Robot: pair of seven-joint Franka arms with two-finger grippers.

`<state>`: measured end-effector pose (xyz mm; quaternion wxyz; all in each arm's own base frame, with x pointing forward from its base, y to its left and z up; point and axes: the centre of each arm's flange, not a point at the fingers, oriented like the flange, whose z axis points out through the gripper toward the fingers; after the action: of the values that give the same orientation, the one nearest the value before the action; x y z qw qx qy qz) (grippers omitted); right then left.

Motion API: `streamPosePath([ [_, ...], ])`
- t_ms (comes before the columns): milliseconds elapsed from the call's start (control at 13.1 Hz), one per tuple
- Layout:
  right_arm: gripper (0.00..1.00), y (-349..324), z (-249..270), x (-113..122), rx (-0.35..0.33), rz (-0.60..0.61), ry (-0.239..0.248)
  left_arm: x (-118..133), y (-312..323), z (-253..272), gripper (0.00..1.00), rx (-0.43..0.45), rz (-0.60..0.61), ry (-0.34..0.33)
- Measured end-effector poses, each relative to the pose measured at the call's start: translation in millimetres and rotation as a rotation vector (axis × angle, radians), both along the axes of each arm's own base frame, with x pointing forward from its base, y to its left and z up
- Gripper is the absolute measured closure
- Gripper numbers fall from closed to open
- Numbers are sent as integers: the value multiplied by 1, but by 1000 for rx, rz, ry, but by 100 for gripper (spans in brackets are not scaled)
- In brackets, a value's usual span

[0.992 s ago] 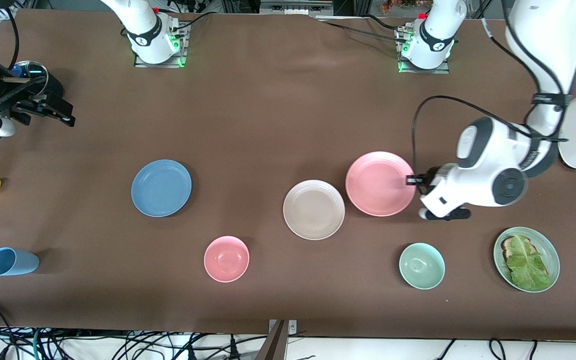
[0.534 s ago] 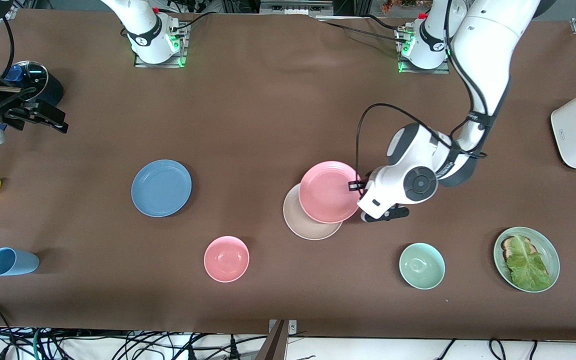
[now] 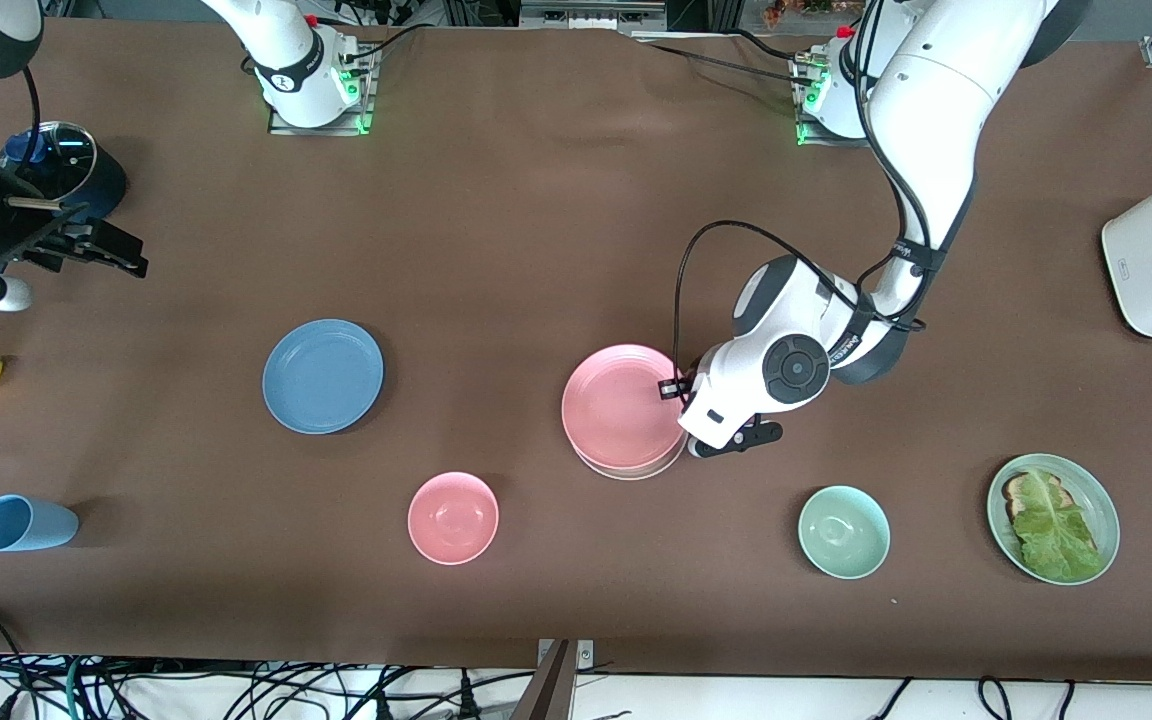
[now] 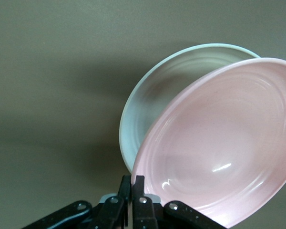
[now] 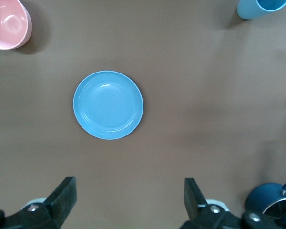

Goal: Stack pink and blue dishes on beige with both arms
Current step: 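Carry the pink plate with the left gripper onto the beige plate, then open the left gripper to release the pink plate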

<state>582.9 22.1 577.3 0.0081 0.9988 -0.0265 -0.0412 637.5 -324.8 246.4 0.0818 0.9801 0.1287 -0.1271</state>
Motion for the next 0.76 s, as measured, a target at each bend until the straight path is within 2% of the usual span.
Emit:
streamPosePath([
  [305, 0, 1, -1, 1, 0, 2, 0, 2, -4, -8, 95, -5, 3, 0],
  [382, 0, 2, -3, 2, 0, 4, 4, 3, -3, -8, 89, -5, 4, -2],
  [763, 0, 4, -12, 5, 0, 8, 19, 10, 3, -3, 37, -6, 15, -16],
])
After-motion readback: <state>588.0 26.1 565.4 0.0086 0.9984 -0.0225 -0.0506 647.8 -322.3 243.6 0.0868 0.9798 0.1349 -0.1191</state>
